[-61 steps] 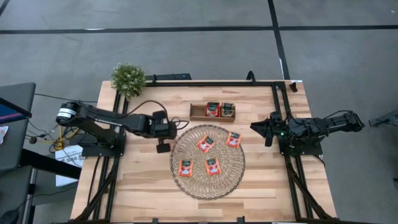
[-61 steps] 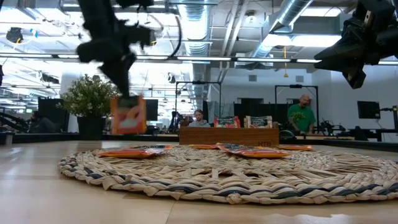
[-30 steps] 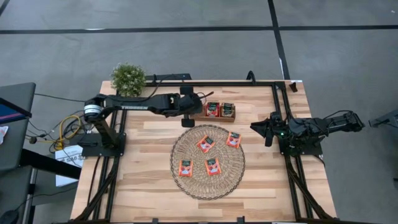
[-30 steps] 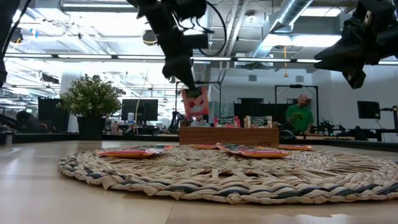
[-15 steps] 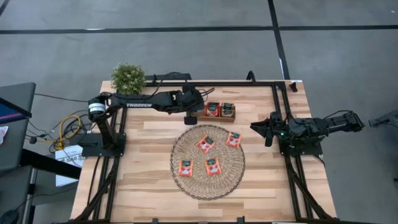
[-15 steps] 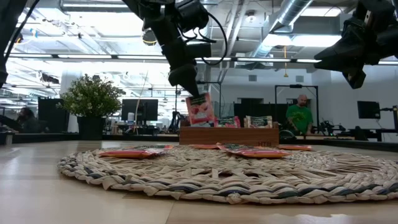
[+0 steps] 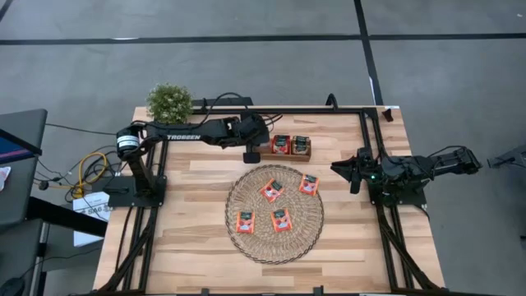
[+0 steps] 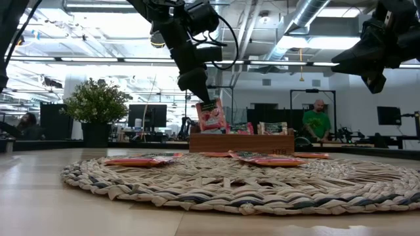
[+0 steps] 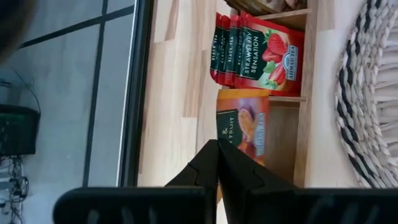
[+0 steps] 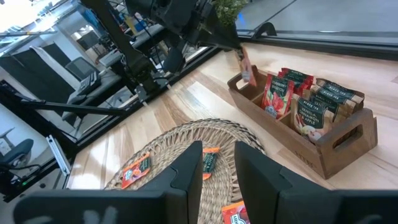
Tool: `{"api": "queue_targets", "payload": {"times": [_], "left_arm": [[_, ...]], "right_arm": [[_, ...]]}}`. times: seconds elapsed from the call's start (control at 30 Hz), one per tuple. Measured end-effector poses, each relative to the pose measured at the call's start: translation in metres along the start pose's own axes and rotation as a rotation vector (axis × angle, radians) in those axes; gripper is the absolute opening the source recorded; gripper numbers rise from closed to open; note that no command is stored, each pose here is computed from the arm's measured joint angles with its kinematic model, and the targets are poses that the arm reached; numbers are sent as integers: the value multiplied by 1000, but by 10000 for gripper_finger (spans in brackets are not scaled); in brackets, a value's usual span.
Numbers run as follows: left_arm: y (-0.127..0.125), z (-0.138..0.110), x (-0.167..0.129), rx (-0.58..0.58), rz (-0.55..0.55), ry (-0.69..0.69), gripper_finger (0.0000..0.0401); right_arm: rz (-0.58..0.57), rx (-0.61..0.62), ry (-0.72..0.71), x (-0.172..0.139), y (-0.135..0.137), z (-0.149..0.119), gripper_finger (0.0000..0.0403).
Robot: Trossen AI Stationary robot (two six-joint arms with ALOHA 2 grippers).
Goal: Pick & Place Tea
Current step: Put the orange tea bag into the left section of the wooden organizer
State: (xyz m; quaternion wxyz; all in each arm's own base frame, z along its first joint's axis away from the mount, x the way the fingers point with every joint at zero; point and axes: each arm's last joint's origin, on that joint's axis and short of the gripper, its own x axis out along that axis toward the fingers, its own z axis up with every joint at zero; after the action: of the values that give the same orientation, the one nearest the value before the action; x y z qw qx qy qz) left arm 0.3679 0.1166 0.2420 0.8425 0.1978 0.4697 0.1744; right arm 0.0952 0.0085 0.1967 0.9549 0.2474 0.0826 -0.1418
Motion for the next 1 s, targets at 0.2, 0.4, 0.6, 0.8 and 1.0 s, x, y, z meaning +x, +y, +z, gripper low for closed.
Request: {"api": "queue_targets", "payload": {"times": [0.2,0.4,0.6,0.8,1.0], "left_arm": [[-2,-5,9,38,-18,47,0],[-9,-8,25,66,-31,77,0],[-10,-9,27,77,-35,82,0],[-10,-8,27,157,-45,72,0],[-9,-8,27,166,-40,64,0]], "right_arm": [[0,1,-1,0,0,0,85],[0,2,0,0,0,0,85],[-1,2,0,0,0,0,85],[0,3,-1,0,0,0,85],[0,2,0,0,0,0,85]]}}
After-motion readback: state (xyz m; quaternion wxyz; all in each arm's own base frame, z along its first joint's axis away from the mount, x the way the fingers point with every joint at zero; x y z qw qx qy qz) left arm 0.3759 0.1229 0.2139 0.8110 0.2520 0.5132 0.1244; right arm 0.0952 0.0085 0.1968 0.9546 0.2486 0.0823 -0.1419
